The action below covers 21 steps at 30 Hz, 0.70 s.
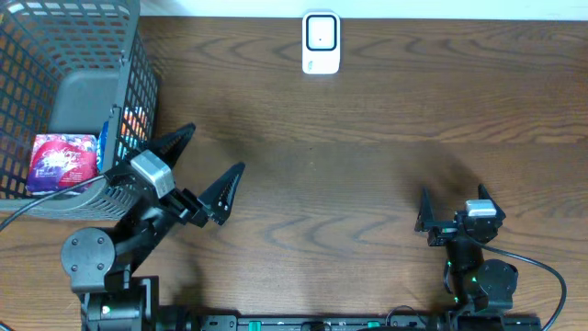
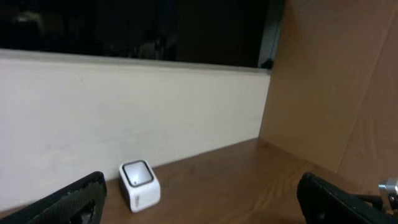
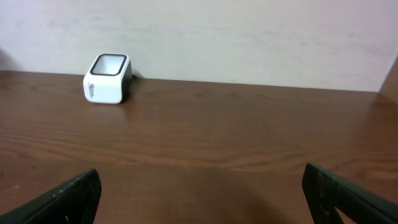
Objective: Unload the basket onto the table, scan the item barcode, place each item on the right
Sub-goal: 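Raise the left gripper and reach into the grey basket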
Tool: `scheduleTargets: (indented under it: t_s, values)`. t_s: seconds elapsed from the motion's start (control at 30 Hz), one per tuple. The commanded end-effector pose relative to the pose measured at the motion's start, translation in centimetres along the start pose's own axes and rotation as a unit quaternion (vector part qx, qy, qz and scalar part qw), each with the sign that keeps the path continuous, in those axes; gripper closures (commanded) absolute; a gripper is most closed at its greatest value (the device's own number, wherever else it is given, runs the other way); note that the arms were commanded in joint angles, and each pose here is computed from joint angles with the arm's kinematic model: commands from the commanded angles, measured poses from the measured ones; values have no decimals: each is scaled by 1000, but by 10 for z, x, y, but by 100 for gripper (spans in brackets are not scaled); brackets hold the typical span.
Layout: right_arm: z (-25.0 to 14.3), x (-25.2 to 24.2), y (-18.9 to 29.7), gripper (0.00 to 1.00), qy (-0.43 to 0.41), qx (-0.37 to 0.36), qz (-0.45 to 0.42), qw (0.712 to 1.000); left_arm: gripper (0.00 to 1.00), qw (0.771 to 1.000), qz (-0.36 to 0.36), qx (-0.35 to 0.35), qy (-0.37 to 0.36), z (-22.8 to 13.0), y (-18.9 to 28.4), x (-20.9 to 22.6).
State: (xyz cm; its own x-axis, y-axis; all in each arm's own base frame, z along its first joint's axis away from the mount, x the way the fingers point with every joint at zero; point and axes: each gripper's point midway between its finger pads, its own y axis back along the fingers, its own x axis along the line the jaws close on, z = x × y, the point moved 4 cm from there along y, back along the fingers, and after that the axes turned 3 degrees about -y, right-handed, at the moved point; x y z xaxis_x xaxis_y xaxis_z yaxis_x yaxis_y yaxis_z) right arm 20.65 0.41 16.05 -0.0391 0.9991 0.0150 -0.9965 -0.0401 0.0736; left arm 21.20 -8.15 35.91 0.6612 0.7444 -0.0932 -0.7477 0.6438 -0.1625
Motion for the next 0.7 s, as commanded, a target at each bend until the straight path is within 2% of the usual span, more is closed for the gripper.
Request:
scheduleTargets:
  t_s: [0.0, 0.07, 0.17, 0.23, 0.3, 0.37, 0.5, 0.57, 0.67]
  values:
    - [0, 4, 0, 1, 3, 0, 11, 1000, 2, 1000, 10, -6, -12, 22, -7, 4]
    - [0, 4, 0, 1, 3, 0, 11, 1000, 2, 997, 72, 29, 25, 25, -14, 26]
    - [0, 4, 0, 1, 3, 0, 11, 1000, 2, 977, 147, 147, 50, 16, -21, 59]
    - [0, 4, 0, 1, 3, 0, 11, 1000, 2, 963, 133, 229, 60, 9, -27, 65]
    - [0, 4, 0, 1, 3, 0, 11, 1000, 2, 953, 97, 268, 102, 6, -36, 62]
    - [0, 4, 0, 1, 3, 0, 11, 1000, 2, 952, 55, 275, 126, 7, -46, 60]
    - [0, 4, 0, 1, 3, 0, 11, 1000, 2, 960, 58, 256, 98, 9, -63, 80]
    - [0, 4, 0, 1, 3, 0, 11, 1000, 2, 952, 119, 253, 125, 14, -63, 99]
    - [0, 4, 0, 1, 3, 0, 11, 1000, 2, 928, 213, 264, 152, 28, -53, 126]
